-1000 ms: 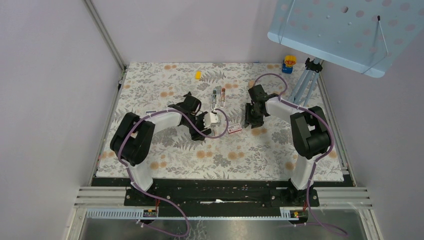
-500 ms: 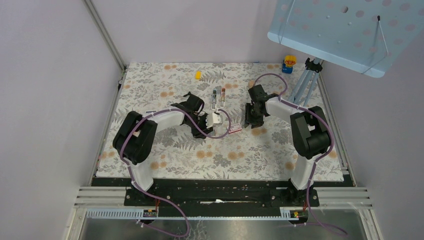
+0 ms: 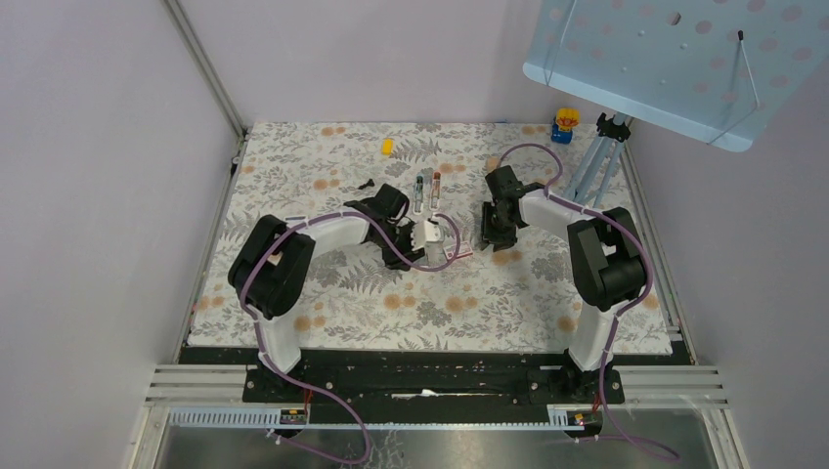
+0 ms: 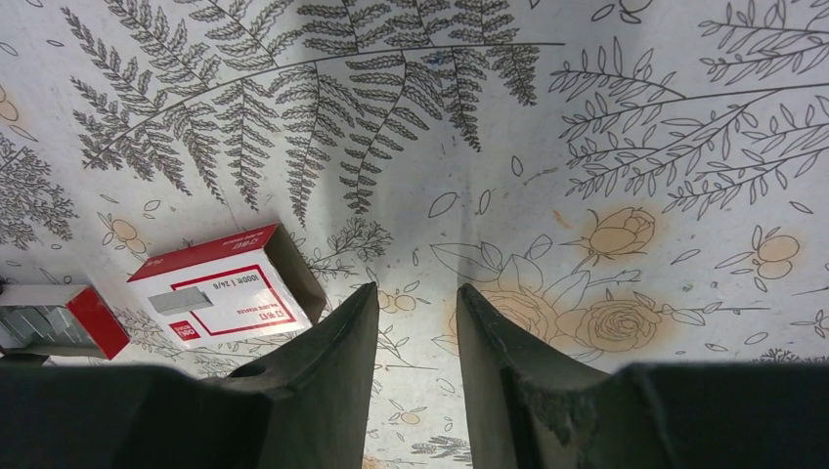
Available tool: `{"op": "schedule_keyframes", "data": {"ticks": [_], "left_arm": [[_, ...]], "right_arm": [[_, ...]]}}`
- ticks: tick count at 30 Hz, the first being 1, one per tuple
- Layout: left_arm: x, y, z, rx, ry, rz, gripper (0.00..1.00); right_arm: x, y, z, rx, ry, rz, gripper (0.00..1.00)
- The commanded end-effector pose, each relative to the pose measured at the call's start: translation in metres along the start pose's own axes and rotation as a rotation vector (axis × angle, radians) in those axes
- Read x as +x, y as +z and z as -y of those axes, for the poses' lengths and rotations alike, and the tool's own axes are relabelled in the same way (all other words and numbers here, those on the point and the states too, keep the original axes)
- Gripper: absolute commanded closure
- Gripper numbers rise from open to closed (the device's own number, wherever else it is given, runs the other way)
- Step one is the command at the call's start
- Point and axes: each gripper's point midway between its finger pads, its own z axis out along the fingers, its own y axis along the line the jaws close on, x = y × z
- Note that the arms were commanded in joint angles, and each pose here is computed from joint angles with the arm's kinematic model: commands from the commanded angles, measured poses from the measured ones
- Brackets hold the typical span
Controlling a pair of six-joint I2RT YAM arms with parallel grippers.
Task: Unload the staples from the stapler
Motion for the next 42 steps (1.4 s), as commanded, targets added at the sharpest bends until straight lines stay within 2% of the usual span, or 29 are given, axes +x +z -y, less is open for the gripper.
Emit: {"op": "schedule_keyframes", "data": {"ticks": [1, 7, 15, 42], "left_arm": [[0.032, 0.019, 0.033, 0.126, -0.09, -0.102, 0.65], [0.028, 0.02, 0.03, 0.113, -0.117, -0.106, 0.64], [0.021, 0.022, 0.025, 0.108, -0.158, -0.12, 0.63], [0.015, 0.036, 0.014, 0.086, -0.155, -0.177, 0.64]], "right_arm": [[0.001, -0.003, 0.005, 0.03, 0.013, -0.004, 0.58], [0.003, -0.001, -0.013, -0.037, -0.034, -0.009, 0.59], [0.006, 0.007, -0.022, -0.029, -0.066, -0.024, 0.59], [0.009, 0.008, -0.043, -0.118, -0.105, -0.029, 0.6]]}}
